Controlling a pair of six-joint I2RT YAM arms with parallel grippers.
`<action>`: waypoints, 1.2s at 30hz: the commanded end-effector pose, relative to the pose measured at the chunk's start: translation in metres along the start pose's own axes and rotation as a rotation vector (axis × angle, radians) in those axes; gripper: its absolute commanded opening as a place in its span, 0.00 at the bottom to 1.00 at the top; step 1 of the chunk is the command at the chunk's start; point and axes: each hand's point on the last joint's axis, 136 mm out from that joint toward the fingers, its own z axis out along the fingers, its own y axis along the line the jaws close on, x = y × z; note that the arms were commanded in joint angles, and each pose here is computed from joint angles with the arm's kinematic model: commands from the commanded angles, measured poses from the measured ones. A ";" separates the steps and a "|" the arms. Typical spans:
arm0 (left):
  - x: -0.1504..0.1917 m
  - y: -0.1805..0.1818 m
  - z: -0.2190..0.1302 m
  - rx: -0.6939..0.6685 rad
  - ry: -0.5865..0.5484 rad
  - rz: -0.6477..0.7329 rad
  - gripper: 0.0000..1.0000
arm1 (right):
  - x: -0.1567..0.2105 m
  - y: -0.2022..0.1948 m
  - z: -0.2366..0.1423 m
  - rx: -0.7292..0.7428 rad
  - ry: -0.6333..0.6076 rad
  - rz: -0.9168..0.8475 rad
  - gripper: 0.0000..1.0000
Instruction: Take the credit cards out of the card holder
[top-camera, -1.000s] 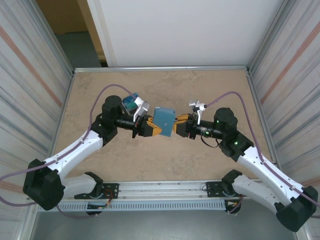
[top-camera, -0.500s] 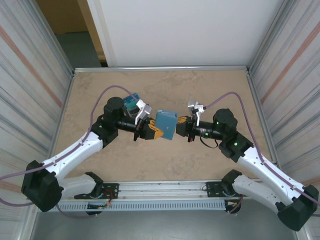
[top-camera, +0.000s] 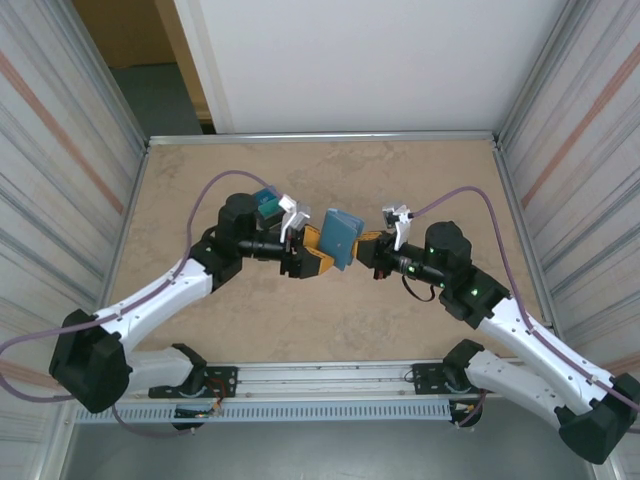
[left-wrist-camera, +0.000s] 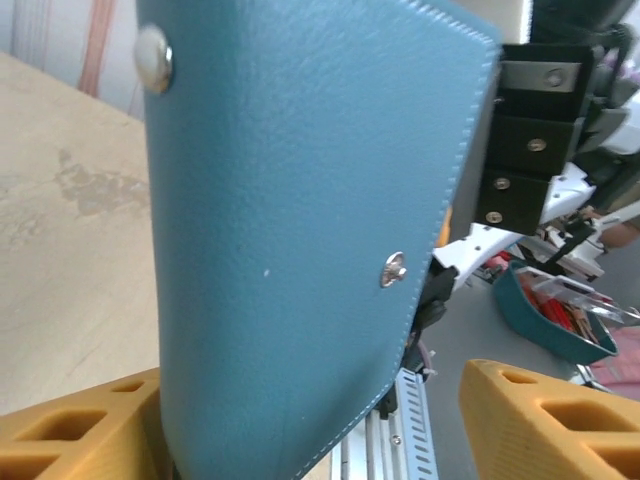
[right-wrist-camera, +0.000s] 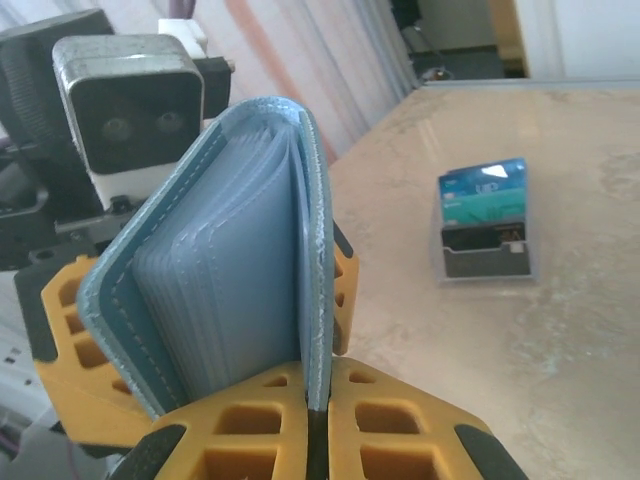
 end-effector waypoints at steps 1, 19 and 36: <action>-0.011 0.005 0.005 -0.063 -0.016 0.021 0.79 | -0.021 -0.005 -0.001 0.070 -0.070 0.032 0.00; -0.022 0.042 0.015 -0.475 -0.078 0.202 0.98 | -0.021 -0.019 0.010 0.196 -0.039 0.054 0.00; -0.026 0.051 0.009 -0.549 -0.092 0.189 0.66 | -0.023 -0.028 0.008 0.254 -0.051 0.058 0.00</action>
